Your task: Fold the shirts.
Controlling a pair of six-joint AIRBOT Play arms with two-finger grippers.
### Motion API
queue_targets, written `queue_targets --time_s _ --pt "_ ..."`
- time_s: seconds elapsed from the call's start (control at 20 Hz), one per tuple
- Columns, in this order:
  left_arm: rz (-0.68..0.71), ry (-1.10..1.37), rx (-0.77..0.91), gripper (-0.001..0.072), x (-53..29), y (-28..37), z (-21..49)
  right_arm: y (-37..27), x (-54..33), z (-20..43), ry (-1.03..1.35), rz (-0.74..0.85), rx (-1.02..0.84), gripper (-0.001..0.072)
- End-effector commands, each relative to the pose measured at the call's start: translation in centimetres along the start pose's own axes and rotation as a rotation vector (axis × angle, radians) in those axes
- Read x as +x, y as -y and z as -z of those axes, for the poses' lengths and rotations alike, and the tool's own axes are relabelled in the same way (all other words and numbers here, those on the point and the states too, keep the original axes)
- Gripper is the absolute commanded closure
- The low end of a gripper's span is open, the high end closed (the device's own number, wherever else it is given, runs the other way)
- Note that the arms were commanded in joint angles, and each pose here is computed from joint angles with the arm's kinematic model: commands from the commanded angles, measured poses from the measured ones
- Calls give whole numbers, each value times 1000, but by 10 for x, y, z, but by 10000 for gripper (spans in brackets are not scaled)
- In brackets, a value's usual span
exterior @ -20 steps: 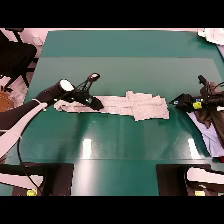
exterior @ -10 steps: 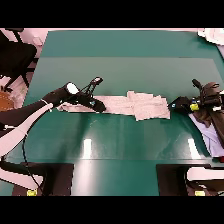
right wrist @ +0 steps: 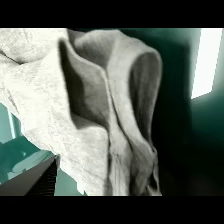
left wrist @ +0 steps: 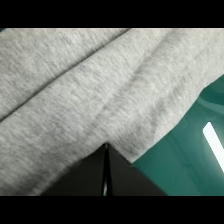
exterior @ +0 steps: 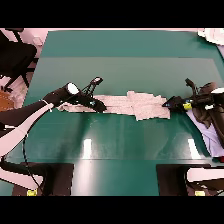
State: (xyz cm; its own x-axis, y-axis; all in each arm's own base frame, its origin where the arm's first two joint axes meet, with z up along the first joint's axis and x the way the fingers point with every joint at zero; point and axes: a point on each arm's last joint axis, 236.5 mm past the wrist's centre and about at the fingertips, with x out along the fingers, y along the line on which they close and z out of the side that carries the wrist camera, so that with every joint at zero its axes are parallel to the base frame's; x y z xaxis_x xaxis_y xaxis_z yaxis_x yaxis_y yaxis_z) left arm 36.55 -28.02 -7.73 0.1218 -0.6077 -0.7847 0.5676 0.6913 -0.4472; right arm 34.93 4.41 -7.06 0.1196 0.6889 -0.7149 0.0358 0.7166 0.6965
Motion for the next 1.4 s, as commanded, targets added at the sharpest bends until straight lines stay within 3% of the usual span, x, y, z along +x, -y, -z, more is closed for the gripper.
queue_targets --time_s 0.0,0.25,0.35,0.4,0.45,0.5,0.55,0.9,1.35 --pt "0 -2 1 681 0 0 0 -8 16 0 -22 24 -50 -4" --pt "6 -14 4 682 0 1 3 -15 24 -11 17 35 -67 8" --pt "6 -18 7 682 0 1 4 -23 26 -14 27 10 -61 143" --pt "6 -18 7 681 0 1 4 -25 26 -15 31 3 -59 244" --pt "5 -18 6 682 0 1 4 -28 26 -14 31 -8 -57 404" --pt "6 -18 7 681 0 1 4 -32 26 -15 33 -26 -51 625" --pt "5 -18 7 681 0 1 4 -37 26 -15 36 -45 -46 698" --pt "7 -21 7 681 0 1 5 -114 -23 -38 213 -181 -137 700" --pt "10 -26 8 681 0 2 6 -301 -52 -54 292 -350 -517 700"
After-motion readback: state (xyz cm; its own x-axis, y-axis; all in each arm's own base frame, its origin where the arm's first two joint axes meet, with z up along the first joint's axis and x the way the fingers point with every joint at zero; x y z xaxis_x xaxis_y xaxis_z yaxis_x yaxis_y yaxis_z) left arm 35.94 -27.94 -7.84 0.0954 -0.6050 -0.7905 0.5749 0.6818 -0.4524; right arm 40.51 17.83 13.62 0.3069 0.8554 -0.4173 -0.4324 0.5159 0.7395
